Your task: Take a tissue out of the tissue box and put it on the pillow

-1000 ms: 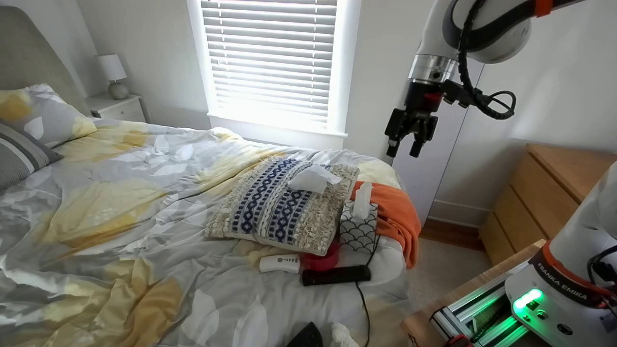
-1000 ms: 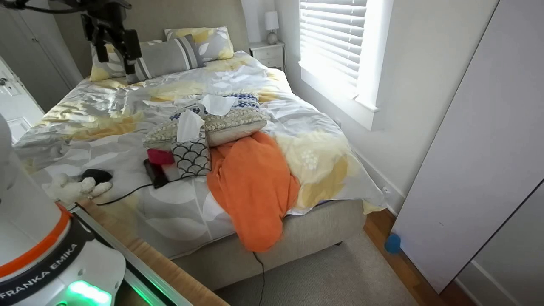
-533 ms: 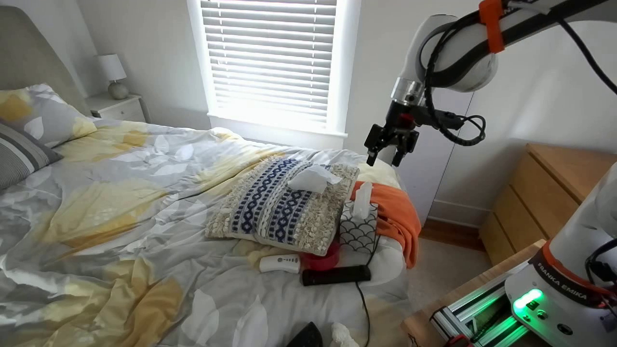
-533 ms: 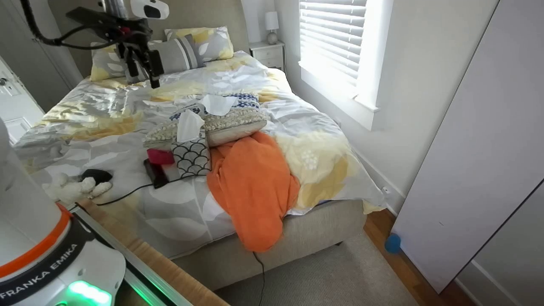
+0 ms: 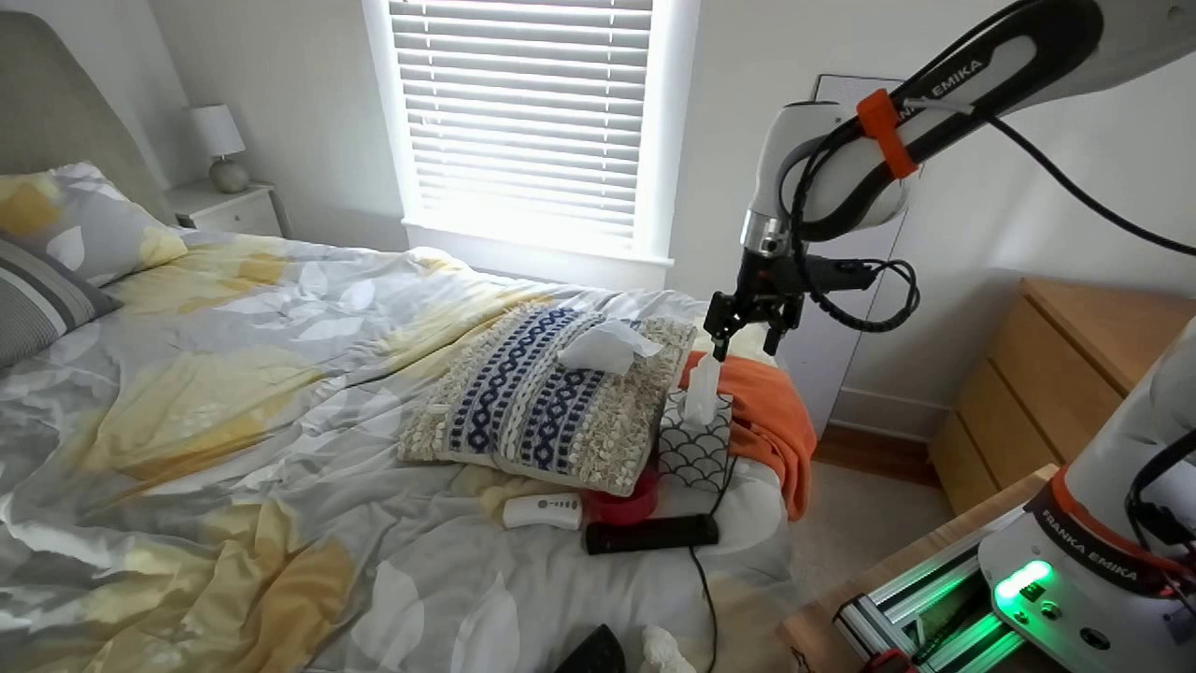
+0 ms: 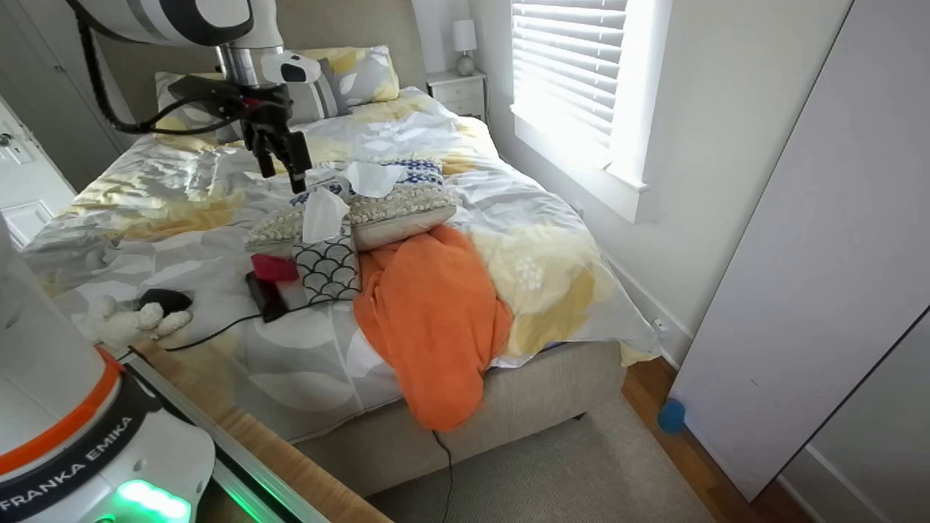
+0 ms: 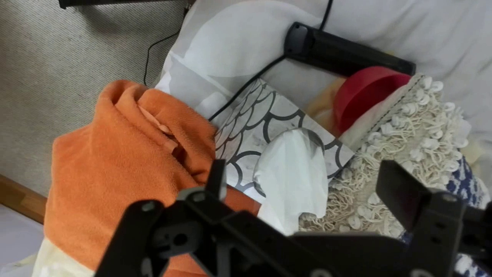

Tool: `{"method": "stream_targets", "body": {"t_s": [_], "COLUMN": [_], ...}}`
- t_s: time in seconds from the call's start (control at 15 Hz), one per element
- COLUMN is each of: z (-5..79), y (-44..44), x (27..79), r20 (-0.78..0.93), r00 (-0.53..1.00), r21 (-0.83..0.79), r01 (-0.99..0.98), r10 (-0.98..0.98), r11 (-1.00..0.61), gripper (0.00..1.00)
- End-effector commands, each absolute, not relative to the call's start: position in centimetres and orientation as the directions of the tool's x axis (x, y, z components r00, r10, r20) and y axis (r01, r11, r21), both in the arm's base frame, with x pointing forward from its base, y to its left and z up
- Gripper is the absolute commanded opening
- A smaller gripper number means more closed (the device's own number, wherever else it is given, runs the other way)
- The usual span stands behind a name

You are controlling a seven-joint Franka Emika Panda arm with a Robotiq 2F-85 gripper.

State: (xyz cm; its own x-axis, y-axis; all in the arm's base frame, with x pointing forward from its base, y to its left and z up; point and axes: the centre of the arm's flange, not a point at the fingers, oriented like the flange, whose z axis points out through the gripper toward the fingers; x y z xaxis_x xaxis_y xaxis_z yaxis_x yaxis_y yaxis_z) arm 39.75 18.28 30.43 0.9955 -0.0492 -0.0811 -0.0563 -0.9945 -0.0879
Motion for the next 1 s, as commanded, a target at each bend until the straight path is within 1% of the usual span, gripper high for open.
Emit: {"method": "stream_targets", "body": {"t_s": [0.0, 0.47, 0.53, 0.6, 0.67, 0.73, 0.87, 0.93], "z": [28.0, 26.7, 26.5, 26.4, 26.3, 26.1, 25.9, 25.8], "y": [19.3, 19.3, 19.2, 19.3, 19.2, 19.3, 19.3, 19.3], "x": [41.0, 43.2, 43.5, 43.9, 44.1, 44.5, 45.0, 45.2], "r20": [-0.088, -0.043, -0.04, -0.033, -0.027, -0.018, -0.006, -0.002], "r00": [0.993, 0.994, 0.993, 0.993, 0.993, 0.994, 0.994, 0.994], "r21": [-0.064, -0.019, -0.015, -0.016, -0.018, -0.015, -0.009, -0.006], "r01": [-0.087, -0.104, -0.109, -0.112, -0.113, -0.112, -0.113, -0.113], "r10": [-0.081, -0.103, -0.108, -0.112, -0.113, -0.112, -0.113, -0.113], "r11": [-0.994, -0.994, -0.994, -0.994, -0.993, -0.994, -0.994, -0.994], "gripper": [1.0, 1.0, 0.96, 0.88, 0.85, 0.8, 0.64, 0.64]}}
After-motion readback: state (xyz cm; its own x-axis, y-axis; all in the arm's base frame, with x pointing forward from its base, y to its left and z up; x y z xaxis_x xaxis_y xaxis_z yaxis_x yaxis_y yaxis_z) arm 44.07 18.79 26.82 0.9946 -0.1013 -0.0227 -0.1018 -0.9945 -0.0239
